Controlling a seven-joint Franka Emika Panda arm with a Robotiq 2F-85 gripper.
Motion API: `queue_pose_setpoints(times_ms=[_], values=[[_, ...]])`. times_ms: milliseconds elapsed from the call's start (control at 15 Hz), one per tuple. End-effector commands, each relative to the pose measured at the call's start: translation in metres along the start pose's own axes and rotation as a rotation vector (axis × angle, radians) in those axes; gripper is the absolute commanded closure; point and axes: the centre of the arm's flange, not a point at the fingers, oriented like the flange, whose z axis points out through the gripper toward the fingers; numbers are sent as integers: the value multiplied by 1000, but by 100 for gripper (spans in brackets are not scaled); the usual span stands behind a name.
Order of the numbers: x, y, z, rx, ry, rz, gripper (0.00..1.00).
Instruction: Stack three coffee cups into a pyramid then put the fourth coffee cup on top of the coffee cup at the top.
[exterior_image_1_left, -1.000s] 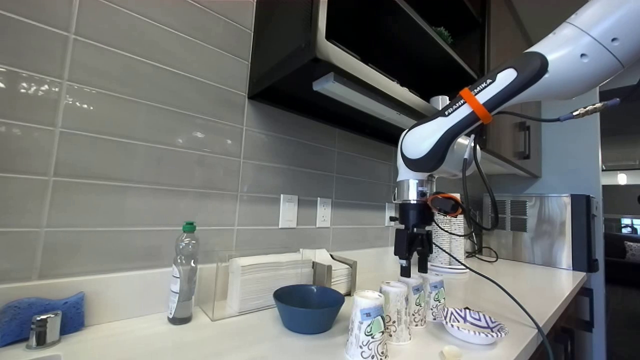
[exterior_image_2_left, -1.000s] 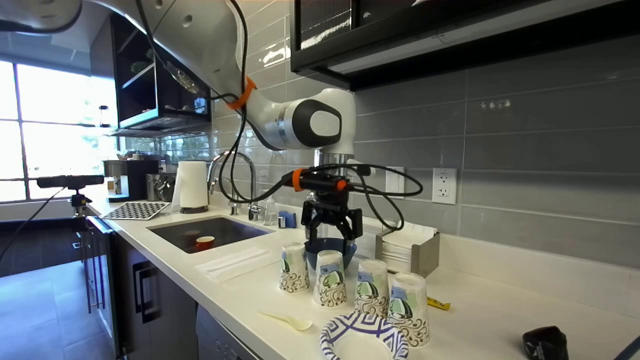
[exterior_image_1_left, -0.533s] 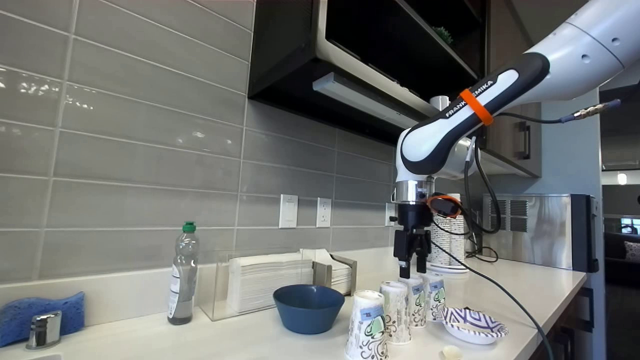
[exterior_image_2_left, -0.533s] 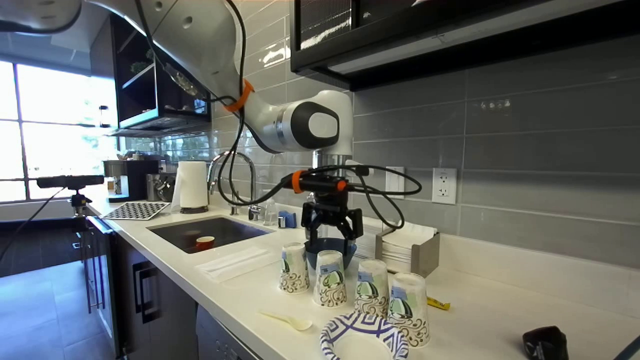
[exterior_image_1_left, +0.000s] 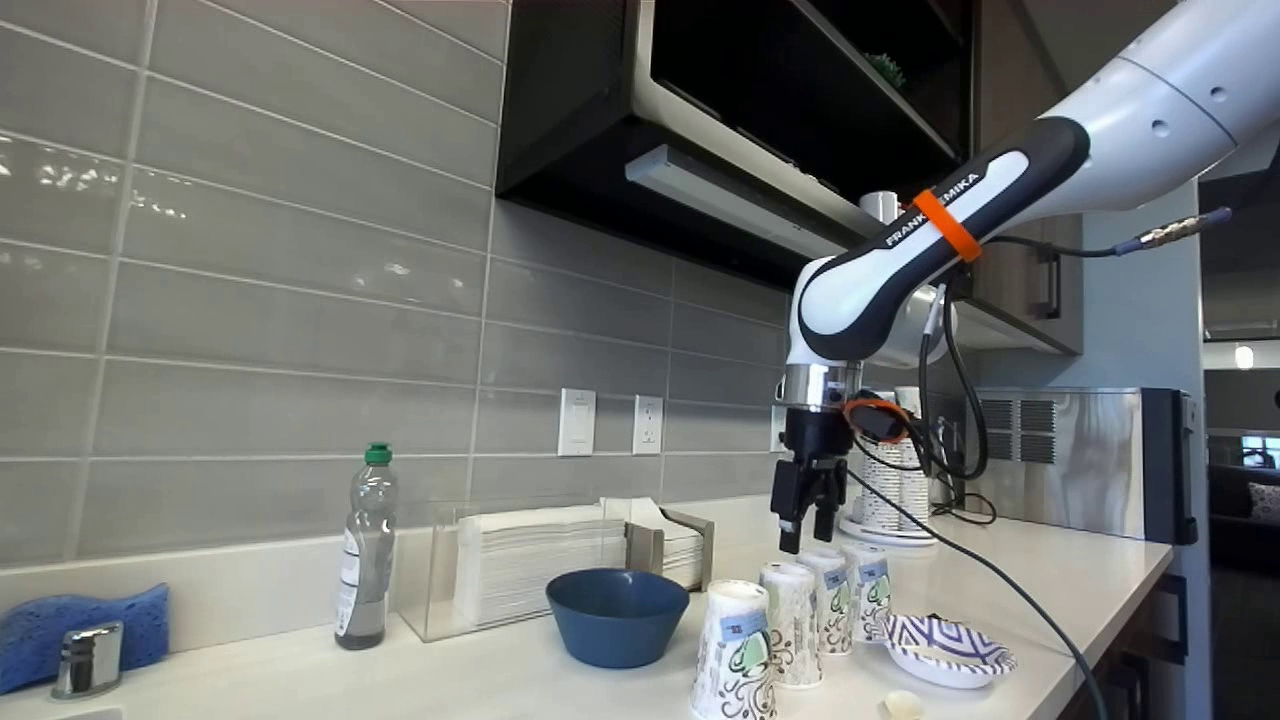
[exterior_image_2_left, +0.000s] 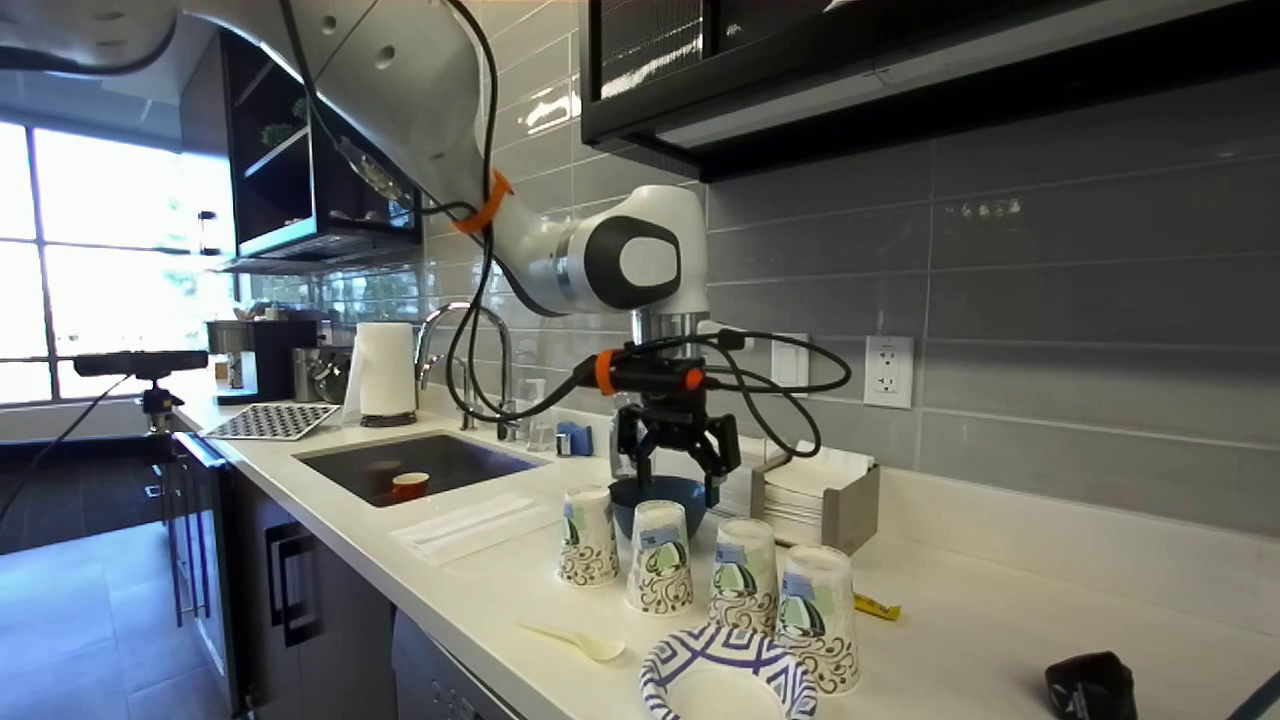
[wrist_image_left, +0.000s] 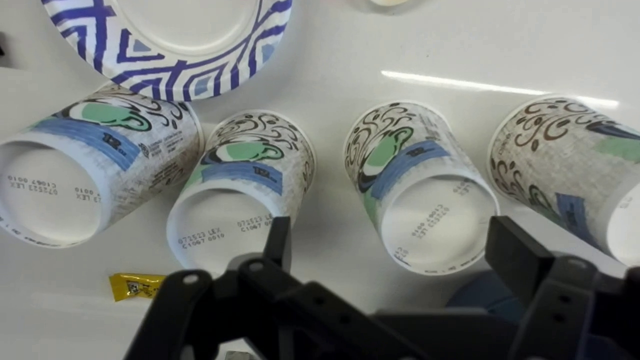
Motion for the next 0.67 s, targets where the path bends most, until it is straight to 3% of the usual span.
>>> queue_pose_setpoints(times_ms=[0, 333, 467, 600], values=[[1, 0, 10, -37, 26, -23, 0], [4, 0, 16, -35, 22, -32, 3], [4, 0, 17, -37, 22, -34, 24], [4, 0, 18, -38, 25, -37, 37]])
